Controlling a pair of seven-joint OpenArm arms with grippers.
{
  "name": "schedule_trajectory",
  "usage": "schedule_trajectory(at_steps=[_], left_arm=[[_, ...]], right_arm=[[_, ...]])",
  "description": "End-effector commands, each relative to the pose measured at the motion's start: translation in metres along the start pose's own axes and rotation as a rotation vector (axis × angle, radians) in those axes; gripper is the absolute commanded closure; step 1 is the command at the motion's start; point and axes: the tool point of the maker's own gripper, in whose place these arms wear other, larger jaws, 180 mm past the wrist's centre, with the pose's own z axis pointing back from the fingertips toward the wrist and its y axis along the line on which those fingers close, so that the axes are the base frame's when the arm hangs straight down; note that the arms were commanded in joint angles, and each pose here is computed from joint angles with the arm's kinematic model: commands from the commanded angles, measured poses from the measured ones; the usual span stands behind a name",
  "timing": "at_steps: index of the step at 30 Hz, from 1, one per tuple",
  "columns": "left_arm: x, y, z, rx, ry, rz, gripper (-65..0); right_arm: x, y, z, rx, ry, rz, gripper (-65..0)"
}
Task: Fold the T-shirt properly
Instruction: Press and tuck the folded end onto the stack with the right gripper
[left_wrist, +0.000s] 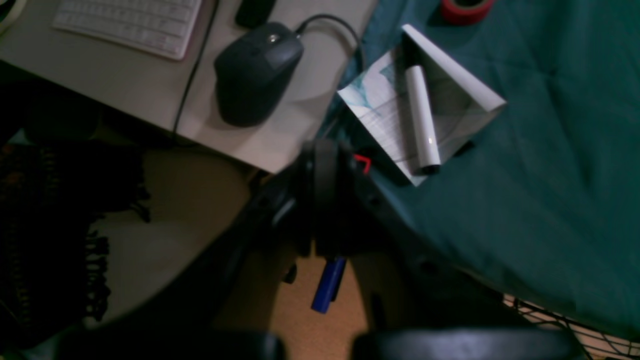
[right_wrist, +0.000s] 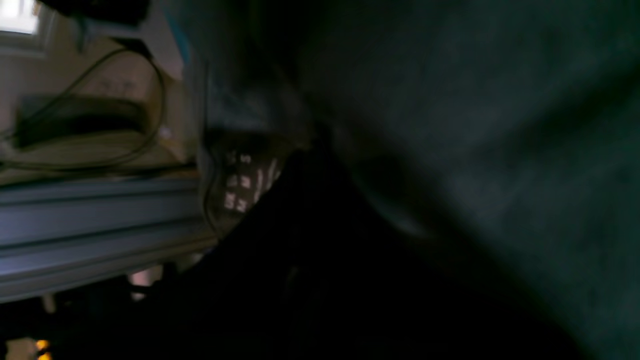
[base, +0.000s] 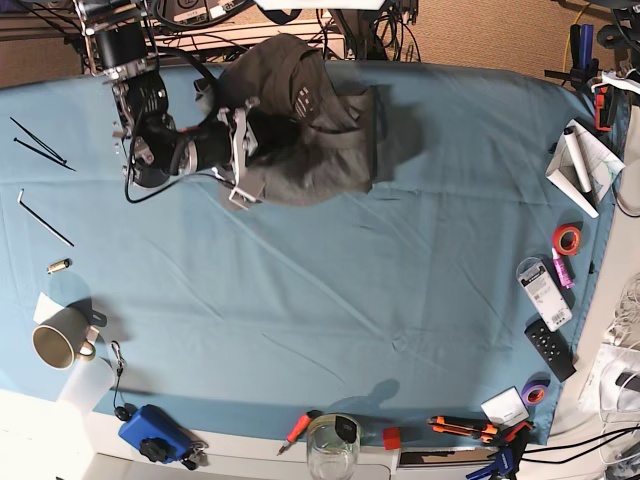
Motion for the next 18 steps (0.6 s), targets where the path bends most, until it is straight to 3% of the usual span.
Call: schedule_trajectory(at_steps=[1,5,7,9,13,18], left_arm=[[0.010,0.002,0.003,0.007,-0.039,-0.015,0.0],[0.010,0.001,0.003,0.002,-0.039,-0.022,0.0],[0.010,0.001,0.003,-0.002,-0.040,-0.026,0.0],[0.010,0.000,0.003,-0.004,-0.040,-0.024,0.0],[0.010,0.000,0.003,-0.007,-0.040,-0.022,0.0],[0.012,0.000,0.003,-0.007,-0.050,-0.022,0.0]], right_arm=[[-0.001,-0.012,0.003,-0.058,0.035,0.009,0.0],[0.030,0.020,0.007,0.073,-0.085,0.037,0.0],[0.052,0.047,0.015,0.159,-0.166,0.086,0.0],[0.062,0.065,0.021,0.183,-0.194,0.150,0.0],[0.069,0.075,0.022,0.179,-0.202,0.203,0.0],[0.052,0.044,0.011,0.019,-0.092,0.217,0.0]])
